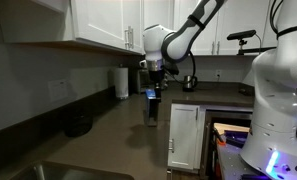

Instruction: Place the blue box on its side

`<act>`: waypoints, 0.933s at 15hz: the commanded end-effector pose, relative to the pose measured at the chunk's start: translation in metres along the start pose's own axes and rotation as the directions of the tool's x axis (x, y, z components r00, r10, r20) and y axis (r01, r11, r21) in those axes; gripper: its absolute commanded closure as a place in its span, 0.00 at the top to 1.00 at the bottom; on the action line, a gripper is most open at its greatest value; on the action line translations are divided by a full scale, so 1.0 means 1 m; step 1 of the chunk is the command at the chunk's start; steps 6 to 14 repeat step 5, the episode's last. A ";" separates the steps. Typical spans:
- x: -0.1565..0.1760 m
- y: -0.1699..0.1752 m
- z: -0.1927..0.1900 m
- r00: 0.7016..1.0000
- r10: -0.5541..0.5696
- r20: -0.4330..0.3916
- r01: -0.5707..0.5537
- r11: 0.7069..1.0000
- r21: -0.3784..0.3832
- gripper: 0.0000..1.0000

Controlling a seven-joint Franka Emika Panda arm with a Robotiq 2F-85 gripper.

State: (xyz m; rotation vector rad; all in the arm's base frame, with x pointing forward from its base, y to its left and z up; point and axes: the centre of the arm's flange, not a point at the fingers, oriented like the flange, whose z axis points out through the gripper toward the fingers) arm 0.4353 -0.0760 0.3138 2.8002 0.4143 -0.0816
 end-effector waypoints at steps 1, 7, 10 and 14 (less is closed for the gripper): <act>0.001 0.033 -0.060 0.999 -0.013 0.046 0.003 0.979 0.204 1.00; 0.002 0.059 -0.111 0.998 0.019 0.055 -0.036 0.943 0.331 1.00; 0.002 0.059 -0.111 0.998 0.019 0.055 -0.036 0.943 0.331 1.00; 0.002 0.059 -0.111 0.998 0.019 0.055 -0.036 0.943 0.331 1.00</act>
